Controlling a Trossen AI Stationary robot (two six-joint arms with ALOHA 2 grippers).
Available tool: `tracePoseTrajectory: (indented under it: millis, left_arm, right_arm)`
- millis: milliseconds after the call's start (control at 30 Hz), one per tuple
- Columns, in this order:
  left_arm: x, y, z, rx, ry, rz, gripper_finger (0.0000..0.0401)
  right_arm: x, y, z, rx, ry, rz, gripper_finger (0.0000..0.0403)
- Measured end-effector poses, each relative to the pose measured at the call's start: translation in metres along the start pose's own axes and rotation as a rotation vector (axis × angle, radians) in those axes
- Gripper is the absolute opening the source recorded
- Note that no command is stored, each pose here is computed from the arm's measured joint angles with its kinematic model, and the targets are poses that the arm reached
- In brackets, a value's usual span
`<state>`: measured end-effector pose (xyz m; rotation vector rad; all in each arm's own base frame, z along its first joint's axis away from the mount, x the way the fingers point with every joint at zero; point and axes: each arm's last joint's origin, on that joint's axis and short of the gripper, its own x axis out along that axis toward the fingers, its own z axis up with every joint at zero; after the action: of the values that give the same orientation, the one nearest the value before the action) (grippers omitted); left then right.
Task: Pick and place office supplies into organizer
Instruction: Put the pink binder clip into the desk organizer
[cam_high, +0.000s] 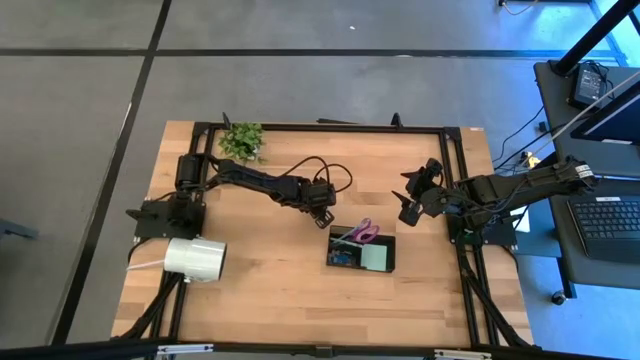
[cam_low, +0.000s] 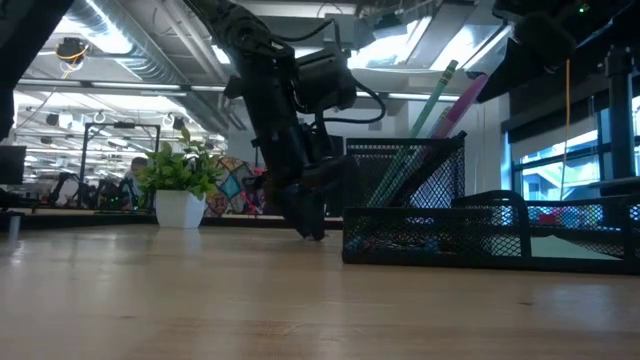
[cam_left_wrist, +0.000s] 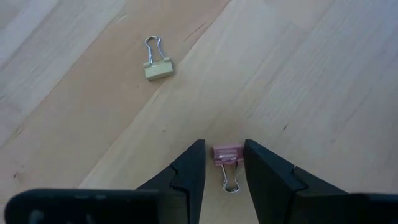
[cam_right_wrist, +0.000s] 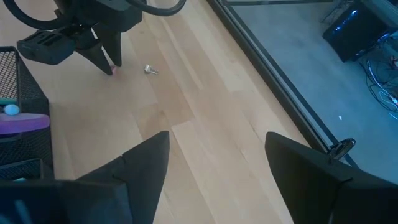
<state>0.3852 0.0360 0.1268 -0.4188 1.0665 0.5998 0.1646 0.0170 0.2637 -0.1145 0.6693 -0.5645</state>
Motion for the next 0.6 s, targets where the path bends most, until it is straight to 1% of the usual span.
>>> tracePoseTrajectory:
  millis: [367, 533, 600]
  left_arm:
    - [0.0001, 0.0001, -0.0008, 0.002, 0.004, 0.004, 0.0061]
    - [0.0001, 0.0001, -0.0010, 0.005, 0.001, 0.009, 0.0055]
    - [0.0001, 0.0001, -0.0010, 0.026, 0.001, 0.009, 0.0054]
  right_arm:
    - [0.0000, 0.0000, 0.0000, 0.000, 0.000, 0.000, 0.0268]
    - [0.0000, 0.0000, -0.0001, 0.000, 0.000, 0.000, 0.0268]
    - [0.0000, 0.0000, -0.0001, 0.000, 0.000, 0.000, 0.0268]
